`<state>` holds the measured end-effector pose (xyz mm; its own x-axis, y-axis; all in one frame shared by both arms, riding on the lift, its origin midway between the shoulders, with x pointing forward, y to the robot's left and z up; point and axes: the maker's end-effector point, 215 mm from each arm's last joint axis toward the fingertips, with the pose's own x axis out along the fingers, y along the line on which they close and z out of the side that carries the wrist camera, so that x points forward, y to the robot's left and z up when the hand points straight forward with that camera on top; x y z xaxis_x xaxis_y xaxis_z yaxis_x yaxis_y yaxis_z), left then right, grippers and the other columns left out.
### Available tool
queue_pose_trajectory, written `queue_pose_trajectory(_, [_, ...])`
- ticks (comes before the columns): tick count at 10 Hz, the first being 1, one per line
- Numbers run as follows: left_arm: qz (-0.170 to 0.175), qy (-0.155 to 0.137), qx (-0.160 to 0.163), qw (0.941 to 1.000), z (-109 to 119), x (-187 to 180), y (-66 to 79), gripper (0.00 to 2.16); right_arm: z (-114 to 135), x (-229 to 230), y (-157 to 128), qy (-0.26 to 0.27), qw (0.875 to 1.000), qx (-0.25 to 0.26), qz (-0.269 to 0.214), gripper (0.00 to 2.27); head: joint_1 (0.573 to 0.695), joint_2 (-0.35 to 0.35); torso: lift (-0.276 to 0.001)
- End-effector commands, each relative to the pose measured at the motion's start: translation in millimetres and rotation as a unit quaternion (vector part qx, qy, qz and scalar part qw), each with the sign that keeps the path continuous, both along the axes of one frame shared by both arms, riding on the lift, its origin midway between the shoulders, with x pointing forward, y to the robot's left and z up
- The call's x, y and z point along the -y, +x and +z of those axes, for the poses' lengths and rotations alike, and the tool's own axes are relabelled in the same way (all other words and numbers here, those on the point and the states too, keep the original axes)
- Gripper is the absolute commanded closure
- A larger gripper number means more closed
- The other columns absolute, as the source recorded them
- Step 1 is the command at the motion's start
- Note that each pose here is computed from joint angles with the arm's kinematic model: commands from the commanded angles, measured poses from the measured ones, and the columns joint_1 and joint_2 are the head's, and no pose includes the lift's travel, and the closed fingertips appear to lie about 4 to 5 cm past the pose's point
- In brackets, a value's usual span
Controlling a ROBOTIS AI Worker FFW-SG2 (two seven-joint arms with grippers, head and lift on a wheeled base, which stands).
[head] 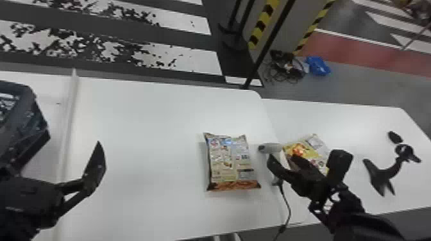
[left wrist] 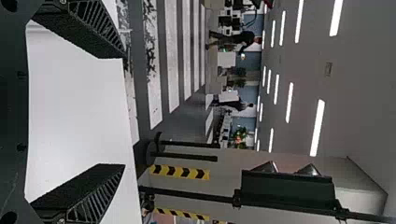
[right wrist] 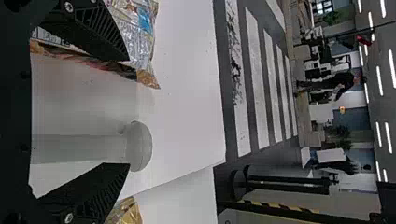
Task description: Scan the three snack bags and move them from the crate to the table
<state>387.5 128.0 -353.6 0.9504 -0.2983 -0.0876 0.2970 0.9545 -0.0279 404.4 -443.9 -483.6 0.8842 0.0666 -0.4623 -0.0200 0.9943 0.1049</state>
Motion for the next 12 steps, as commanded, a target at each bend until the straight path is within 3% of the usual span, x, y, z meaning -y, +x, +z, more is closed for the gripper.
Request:
queue_pose_trajectory(1, [0.000, 0.002, -0.001, 1.0000, -1.1, -0.4, -1.6, 0.03, -14.8, 10.8, 4.8, -0.013, 1.000, -0.008, 0.001, 0.08, 0.695, -0.350, -0.062])
queue_pose_trajectory(6, [-0.002, 0.007, -0.003, 1.0000, -3.3, 0.3, -3.7, 0.03, -48.3, 23.3, 16.3, -0.021, 0.999, -0.039, 0.002, 0.10, 0.695, -0.350, -0.062])
queue_pose_trajectory(8, [-0.005, 0.009, -0.005, 0.9999, -3.6, 1.0, -4.5, 0.03, -63.5, 29.9, 22.9, -0.023, 0.998, -0.059, -0.001, 0.29, 0.695, -0.350, -0.062])
queue_pose_trajectory(9, [-0.005, 0.010, -0.005, 0.9999, -4.3, 0.9, -5.2, 0.03, -75.5, 29.4, 24.5, -0.026, 0.996, -0.080, 0.003, 0.83, 0.695, -0.350, -0.062])
queue_pose_trajectory(10, [-0.005, 0.010, -0.005, 0.9999, -4.1, 1.0, -5.6, 0.03, -88.8, 27.0, 20.7, -0.015, 0.994, -0.109, -0.002, 1.85, 0.695, -0.350, -0.062])
queue_pose_trajectory(11, [-0.005, 0.010, -0.006, 0.9999, -4.7, 1.0, -6.1, 0.03, -87.8, 26.4, 21.4, -0.015, 0.994, -0.106, -0.002, 2.22, 0.695, -0.350, -0.062])
queue_pose_trajectory(12, [-0.005, 0.009, -0.006, 0.9999, -4.5, 1.1, -6.1, 0.03, -82.8, 31.8, 20.2, -0.021, 0.995, -0.097, -0.009, 2.24, 0.695, -0.350, -0.062])
